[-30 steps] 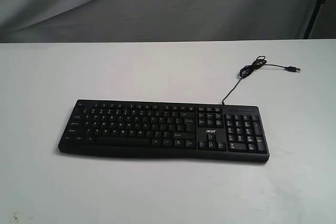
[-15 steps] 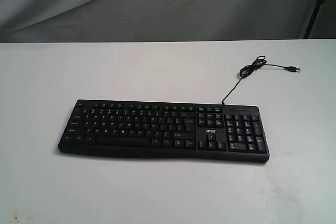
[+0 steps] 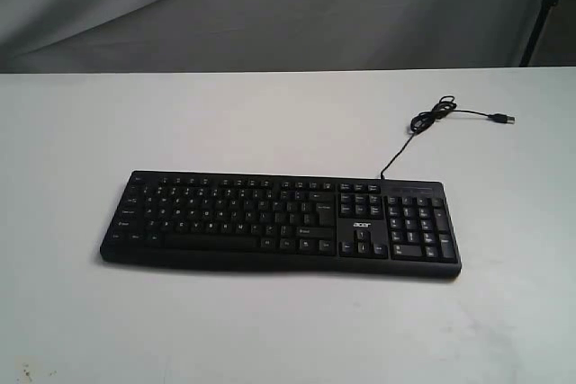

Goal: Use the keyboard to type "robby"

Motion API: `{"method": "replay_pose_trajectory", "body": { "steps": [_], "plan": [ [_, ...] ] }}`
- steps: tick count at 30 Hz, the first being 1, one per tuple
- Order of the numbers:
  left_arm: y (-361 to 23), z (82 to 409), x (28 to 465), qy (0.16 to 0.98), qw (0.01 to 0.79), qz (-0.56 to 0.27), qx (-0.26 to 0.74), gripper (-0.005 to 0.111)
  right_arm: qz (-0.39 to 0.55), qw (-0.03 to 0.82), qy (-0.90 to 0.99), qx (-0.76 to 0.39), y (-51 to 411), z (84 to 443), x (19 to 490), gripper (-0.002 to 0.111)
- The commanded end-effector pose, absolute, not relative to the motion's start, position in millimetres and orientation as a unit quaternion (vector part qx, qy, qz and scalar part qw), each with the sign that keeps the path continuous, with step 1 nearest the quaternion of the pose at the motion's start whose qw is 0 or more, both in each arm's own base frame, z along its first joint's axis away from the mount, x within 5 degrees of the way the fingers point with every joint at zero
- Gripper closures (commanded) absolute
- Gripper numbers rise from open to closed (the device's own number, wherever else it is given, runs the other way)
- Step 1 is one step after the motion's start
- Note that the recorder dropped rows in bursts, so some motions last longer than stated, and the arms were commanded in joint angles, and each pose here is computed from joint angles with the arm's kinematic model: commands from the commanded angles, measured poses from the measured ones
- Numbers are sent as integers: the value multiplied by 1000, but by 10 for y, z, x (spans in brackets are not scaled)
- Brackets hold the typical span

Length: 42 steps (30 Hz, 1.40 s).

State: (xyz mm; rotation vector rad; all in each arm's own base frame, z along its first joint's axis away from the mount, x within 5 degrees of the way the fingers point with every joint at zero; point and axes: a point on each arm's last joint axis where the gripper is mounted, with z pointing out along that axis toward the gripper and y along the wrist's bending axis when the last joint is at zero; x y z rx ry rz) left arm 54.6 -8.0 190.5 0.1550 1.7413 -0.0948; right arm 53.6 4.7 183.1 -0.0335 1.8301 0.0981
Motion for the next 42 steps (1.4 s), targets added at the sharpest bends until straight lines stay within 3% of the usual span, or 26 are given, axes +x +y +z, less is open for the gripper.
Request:
{"method": "replay_pose_trajectory", "body": {
  "steps": [1,42],
  "plan": [
    [-83,1897,545,762,642,-43,71,107,31,609,793,-23,43,1819,532,108],
    [-83,1897,545,762,642,-43,71,107,17,608,794,-13,23,1816,533,108]
  ]
}}
